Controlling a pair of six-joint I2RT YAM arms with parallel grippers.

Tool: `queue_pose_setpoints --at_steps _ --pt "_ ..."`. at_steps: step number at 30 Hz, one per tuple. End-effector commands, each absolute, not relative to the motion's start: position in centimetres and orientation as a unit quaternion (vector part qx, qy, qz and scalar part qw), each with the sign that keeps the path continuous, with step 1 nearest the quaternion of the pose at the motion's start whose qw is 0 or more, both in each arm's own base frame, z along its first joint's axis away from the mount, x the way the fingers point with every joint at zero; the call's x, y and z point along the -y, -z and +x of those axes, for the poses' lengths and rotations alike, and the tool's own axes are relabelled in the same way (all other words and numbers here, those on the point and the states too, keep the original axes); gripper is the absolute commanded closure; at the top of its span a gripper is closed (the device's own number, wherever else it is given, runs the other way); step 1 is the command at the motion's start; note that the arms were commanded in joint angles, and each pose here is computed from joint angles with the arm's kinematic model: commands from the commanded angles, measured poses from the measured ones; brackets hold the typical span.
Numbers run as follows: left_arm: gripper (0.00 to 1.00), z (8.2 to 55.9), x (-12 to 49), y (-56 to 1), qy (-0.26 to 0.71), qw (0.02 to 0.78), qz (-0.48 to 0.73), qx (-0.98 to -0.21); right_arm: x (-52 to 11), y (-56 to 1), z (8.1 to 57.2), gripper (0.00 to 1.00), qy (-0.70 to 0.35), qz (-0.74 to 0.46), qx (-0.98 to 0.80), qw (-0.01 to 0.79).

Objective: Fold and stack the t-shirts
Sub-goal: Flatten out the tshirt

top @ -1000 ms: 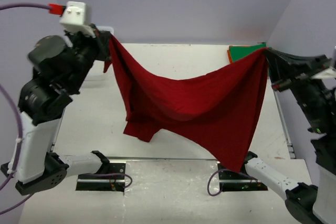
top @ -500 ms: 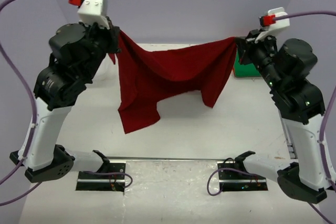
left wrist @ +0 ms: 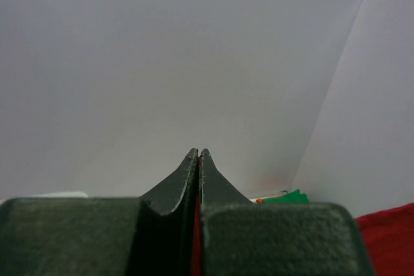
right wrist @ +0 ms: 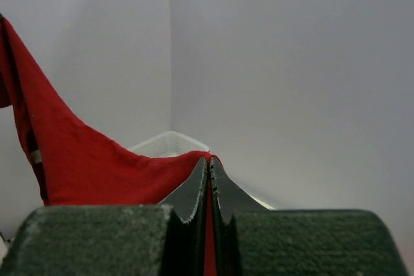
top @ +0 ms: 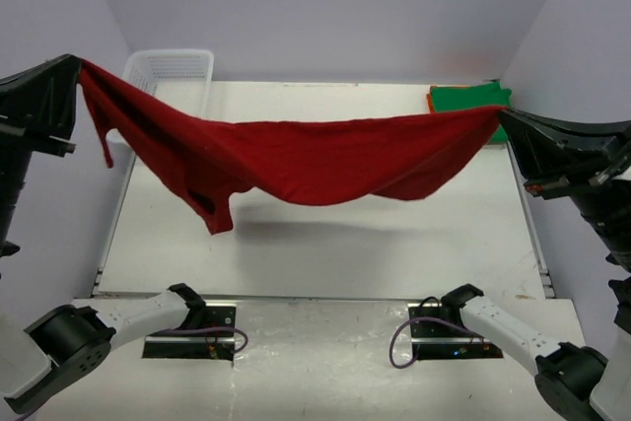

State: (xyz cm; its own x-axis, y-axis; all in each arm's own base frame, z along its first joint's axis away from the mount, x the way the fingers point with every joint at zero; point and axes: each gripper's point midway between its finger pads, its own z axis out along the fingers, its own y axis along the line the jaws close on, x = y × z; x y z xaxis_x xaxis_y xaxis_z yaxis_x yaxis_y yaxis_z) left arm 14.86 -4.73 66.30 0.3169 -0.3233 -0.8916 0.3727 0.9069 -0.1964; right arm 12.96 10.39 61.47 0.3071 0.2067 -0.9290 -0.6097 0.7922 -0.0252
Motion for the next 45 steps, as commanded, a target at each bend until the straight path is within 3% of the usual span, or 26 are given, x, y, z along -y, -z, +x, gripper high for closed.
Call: queue_pose_setpoints --at_steps 1,6,15,19,27,32,45 --pt "1.00 14.0 4.7 -66.7 0.220 0.815 0.036 -0.535 -11.6 -62.6 11.0 1.00 -0.303 -0.222 -0.499 0.781" --pt "1.00 16.8 6.3 -65.7 0.201 0.801 0.039 -0.562 -11.5 -62.0 13.5 1.00 -0.280 -0.198 -0.524 0.780" --pt "1.00 30.7 14.1 -56.4 0.100 0.717 0.050 -0.688 -13.0 -54.0 28.0 1.00 -0.166 -0.140 -0.651 0.727" --pt "1.00 38.5 15.5 -48.2 0.073 0.652 0.041 -0.754 -13.1 -48.3 34.0 1.00 -0.140 -0.127 -0.698 0.690" --pt "1.00 49.0 16.1 -30.5 0.028 0.544 0.063 -0.836 -11.2 -34.2 45.4 1.00 -0.040 -0.098 -0.801 0.590" --pt "1.00 53.8 13.1 -26.2 0.010 0.527 0.034 -0.849 -9.9 -31.5 50.2 1.00 -0.017 -0.083 -0.814 0.575" --pt "1.00 61.8 4.3 -26.0 -0.030 0.546 -0.029 -0.837 -8.7 -27.8 59.4 1.00 -0.014 -0.079 -0.835 0.545"
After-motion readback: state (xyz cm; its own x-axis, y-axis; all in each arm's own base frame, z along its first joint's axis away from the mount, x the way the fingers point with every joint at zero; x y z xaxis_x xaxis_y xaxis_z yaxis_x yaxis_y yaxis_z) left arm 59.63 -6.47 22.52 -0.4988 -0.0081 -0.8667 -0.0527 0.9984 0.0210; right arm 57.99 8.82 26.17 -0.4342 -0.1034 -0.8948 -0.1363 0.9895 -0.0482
